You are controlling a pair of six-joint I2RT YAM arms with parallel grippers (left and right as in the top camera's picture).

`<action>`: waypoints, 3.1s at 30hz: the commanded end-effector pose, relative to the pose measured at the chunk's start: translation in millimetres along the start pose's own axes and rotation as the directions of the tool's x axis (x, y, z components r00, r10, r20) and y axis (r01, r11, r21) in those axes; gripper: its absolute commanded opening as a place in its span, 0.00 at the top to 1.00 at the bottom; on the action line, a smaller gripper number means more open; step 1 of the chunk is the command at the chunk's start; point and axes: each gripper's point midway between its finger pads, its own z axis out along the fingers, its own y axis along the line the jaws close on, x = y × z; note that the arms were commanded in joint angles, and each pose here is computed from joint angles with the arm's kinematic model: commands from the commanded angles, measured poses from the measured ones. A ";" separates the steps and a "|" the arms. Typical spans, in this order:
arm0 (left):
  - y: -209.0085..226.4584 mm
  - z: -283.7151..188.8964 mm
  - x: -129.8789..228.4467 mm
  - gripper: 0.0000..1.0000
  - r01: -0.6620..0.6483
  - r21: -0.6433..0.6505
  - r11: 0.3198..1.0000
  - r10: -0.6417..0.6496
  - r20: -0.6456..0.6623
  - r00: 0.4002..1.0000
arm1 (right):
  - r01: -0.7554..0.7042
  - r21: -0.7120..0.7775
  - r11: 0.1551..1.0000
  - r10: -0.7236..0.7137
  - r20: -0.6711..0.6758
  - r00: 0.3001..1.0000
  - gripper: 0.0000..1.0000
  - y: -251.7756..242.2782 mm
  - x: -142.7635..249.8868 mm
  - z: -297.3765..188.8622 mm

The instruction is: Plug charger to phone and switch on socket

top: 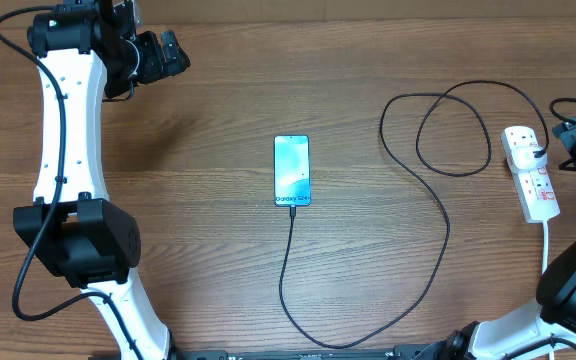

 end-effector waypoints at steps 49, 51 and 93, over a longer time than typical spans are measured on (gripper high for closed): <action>-5.1 -6.8 -2.7 0.01 -0.001 0.014 1.000 0.000 0.017 1.000 | 0.093 0.023 0.995 -0.094 0.054 0.994 0.00 -0.1 -13.9 18.7; -5.1 -6.8 -2.7 0.00 -0.001 0.014 1.000 0.000 0.017 1.000 | 0.094 0.023 0.995 -0.095 0.053 0.994 0.00 -0.2 -13.8 18.7; -5.1 -6.8 -2.7 0.00 -0.001 0.014 1.000 0.000 0.017 1.000 | -0.005 0.121 0.993 0.017 -0.101 0.995 0.00 -39.7 14.0 20.8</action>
